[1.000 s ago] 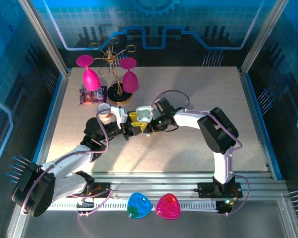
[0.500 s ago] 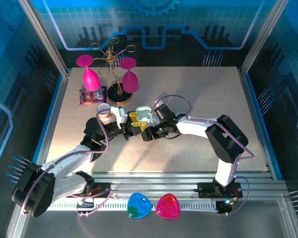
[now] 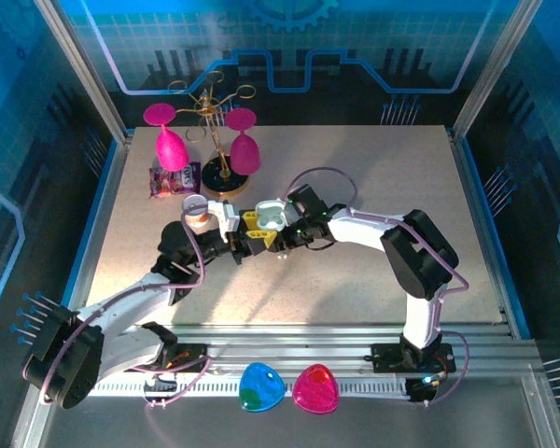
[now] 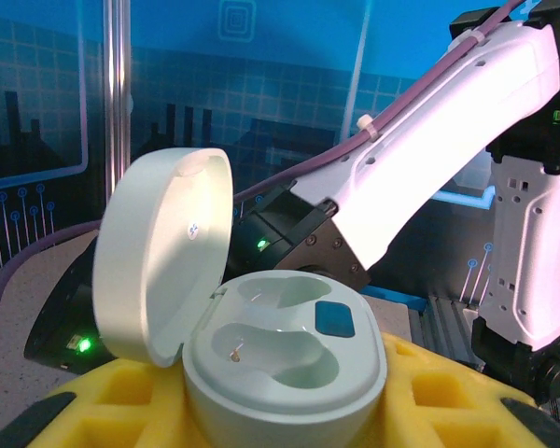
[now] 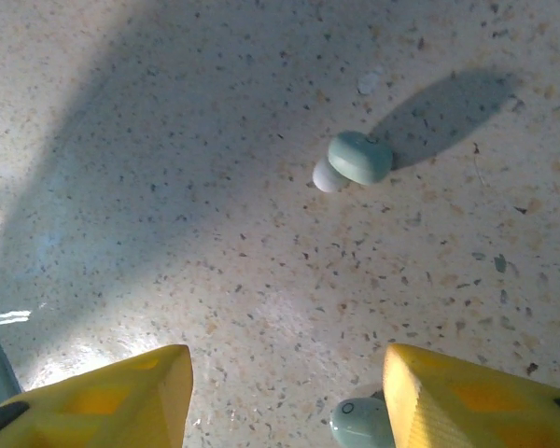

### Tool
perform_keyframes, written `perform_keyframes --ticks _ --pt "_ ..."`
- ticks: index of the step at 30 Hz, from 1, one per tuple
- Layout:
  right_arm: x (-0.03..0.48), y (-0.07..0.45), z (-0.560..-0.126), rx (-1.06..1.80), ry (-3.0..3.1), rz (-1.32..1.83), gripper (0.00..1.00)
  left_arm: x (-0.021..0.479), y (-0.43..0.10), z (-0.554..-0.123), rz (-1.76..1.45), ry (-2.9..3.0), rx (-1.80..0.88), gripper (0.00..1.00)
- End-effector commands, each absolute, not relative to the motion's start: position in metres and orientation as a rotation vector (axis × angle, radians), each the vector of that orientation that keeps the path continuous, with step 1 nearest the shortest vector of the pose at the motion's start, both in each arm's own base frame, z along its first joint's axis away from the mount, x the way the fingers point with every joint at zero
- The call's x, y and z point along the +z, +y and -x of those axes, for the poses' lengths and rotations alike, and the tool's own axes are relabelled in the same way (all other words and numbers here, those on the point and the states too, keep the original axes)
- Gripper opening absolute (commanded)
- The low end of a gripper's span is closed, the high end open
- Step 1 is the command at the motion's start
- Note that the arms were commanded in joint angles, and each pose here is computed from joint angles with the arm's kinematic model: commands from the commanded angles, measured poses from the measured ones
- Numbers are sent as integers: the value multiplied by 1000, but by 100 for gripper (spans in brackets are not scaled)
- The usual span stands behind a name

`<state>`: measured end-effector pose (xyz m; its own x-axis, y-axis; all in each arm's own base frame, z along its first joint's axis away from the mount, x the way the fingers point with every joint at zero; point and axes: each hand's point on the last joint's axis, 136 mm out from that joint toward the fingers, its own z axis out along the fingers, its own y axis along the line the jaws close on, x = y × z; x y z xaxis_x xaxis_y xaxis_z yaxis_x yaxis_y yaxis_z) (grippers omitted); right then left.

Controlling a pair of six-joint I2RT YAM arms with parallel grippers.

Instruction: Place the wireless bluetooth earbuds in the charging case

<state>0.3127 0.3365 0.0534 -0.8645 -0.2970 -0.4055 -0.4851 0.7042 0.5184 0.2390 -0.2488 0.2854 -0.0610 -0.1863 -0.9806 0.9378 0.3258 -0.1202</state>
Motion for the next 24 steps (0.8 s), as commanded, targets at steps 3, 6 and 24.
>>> perform_keyframes --ticks 3,6,24 --pt "37 338 -305 973 2690 664 57 297 -248 -236 -815 1237 -1081 25" --pt "31 337 -299 1015 2691 691 57 299 -249 -236 -817 1232 -1089 25" --pt "29 317 -284 1062 2690 687 45 297 -249 -235 -812 1239 -1097 25"
